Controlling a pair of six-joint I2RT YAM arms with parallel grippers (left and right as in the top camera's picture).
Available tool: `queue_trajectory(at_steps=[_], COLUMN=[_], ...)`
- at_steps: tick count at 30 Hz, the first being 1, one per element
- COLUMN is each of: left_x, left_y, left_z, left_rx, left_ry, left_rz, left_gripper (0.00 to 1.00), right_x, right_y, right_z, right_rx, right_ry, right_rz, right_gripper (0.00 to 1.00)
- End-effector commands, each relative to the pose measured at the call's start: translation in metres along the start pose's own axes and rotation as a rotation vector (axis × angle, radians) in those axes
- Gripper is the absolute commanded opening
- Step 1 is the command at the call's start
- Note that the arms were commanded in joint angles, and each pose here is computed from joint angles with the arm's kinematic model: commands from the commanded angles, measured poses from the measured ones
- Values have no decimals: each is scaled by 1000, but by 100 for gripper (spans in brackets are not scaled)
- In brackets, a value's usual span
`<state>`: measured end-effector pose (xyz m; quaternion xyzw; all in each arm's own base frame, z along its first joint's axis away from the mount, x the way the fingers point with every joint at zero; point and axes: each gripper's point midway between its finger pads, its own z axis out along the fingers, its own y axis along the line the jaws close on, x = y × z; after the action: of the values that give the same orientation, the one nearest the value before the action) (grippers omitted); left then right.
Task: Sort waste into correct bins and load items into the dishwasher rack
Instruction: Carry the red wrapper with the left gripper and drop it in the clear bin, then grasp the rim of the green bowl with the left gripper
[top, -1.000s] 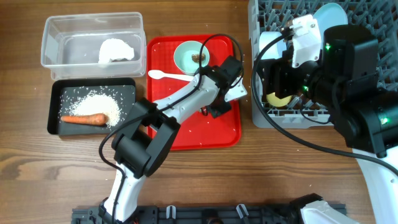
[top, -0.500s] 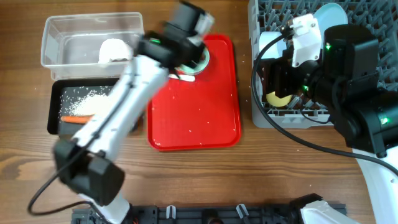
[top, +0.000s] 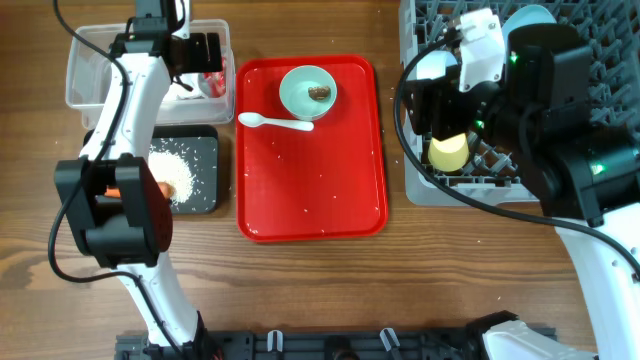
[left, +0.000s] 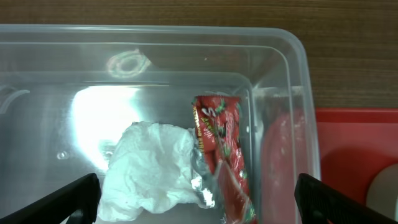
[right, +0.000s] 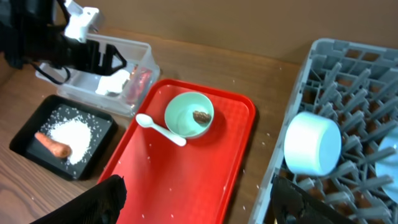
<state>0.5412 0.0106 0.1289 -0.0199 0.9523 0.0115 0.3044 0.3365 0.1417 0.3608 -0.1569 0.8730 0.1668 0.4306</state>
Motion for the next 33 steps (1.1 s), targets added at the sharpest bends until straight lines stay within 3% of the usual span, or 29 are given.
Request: queue_trajectory(at_steps=[1, 4, 7, 14, 16, 22, 33], left_x=[-10, -18, -14, 30, 38, 56, 123], left_y=[-13, -40, -91, -198, -208, -213, -268], left_z=[-18, -45, -67, -56, -51, -36, -11], left_rx=[29, 85, 239, 372, 363, 349, 368], left_ry=[-37, -71, -82, -5, 11, 94, 195], left_rz=[13, 85, 183, 371, 388, 254, 581], left_gripper=[100, 100, 100, 100, 100, 98, 81], right_x=[-4, -3, -1, 2, 5, 8, 11], right_y=[6, 4, 2, 1, 1, 1, 0], right_z=[9, 18, 25, 28, 28, 28, 33], right_rx=[-38, -37, -35, -34, -33, -33, -32], right_ry=[-3, 11, 25, 42, 52, 65, 80], right_rz=[8, 11, 14, 18, 20, 22, 23], right_gripper=[79, 79, 79, 79, 79, 79, 79])
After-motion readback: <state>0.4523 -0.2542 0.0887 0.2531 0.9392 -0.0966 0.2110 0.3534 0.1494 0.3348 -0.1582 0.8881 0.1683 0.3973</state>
